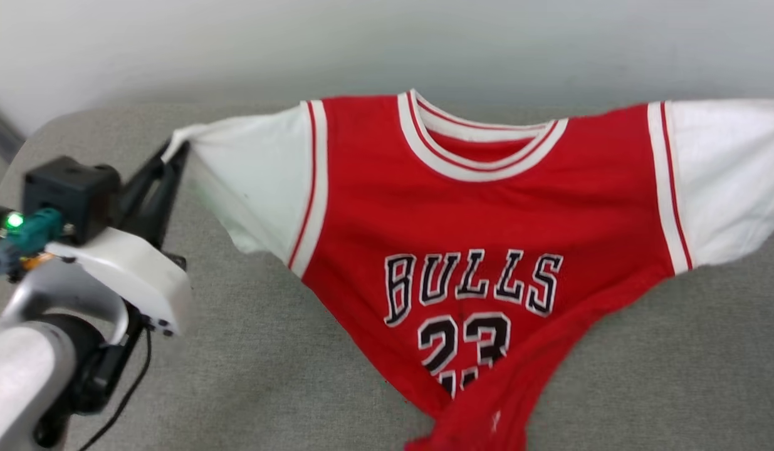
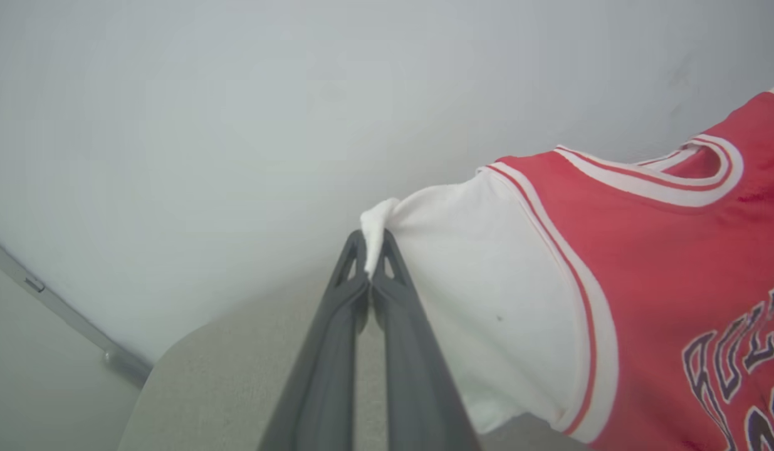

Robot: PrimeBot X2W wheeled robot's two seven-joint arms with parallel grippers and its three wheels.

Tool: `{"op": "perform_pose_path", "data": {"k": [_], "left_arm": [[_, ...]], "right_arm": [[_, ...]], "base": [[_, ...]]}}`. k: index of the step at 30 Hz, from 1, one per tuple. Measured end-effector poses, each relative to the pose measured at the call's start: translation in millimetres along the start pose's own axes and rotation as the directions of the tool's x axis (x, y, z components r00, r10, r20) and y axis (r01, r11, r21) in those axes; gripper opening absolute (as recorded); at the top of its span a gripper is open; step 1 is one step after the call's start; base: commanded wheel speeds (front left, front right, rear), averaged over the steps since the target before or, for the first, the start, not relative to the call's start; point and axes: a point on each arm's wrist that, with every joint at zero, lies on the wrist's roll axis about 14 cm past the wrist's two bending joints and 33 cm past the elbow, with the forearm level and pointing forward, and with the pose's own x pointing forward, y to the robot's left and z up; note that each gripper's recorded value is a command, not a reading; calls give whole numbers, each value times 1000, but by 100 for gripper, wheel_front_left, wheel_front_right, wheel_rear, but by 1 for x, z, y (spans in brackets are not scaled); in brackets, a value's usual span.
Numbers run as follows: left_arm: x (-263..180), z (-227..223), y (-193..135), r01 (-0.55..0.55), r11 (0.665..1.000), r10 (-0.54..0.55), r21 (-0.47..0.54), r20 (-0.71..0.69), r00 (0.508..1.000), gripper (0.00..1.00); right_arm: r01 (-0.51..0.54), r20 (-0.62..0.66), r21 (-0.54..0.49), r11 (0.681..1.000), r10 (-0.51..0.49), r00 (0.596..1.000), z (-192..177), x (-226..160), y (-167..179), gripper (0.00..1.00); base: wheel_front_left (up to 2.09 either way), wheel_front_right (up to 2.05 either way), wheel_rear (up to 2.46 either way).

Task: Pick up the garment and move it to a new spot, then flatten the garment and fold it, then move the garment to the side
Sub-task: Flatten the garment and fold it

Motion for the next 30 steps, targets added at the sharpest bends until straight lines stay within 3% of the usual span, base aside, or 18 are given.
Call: {"op": "perform_pose_path", "data": {"k": [4, 9, 15, 22, 30], "left_arm": [[-6, 43, 8, -22, 999, 18, 29, 137, 990, 0], [-16, 103, 20, -56, 996, 33, 65, 312, 950, 0], [-14, 154, 28, -70, 993, 19, 100, 440, 898, 0], [18, 181, 43, -49, 996, 10, 71, 469, 883, 0], [97, 191, 62, -51, 992, -7, 116, 454, 891, 0]], "right_arm": [[33, 150, -25, 999, -29, 988, 40, -30, -7, 0], [81, 355, -45, 996, -60, 933, 100, -73, -15, 0], [163, 460, -98, 982, -100, 882, 138, -92, -28, 0], [200, 493, -128, 971, -112, 863, 160, -78, -40, 0], [139, 509, -47, 989, -96, 855, 182, -15, -48, 0]], "base": [[0, 0, 0], [0, 0, 0], [0, 0, 0], [0, 0, 0], [0, 0, 0]]}}
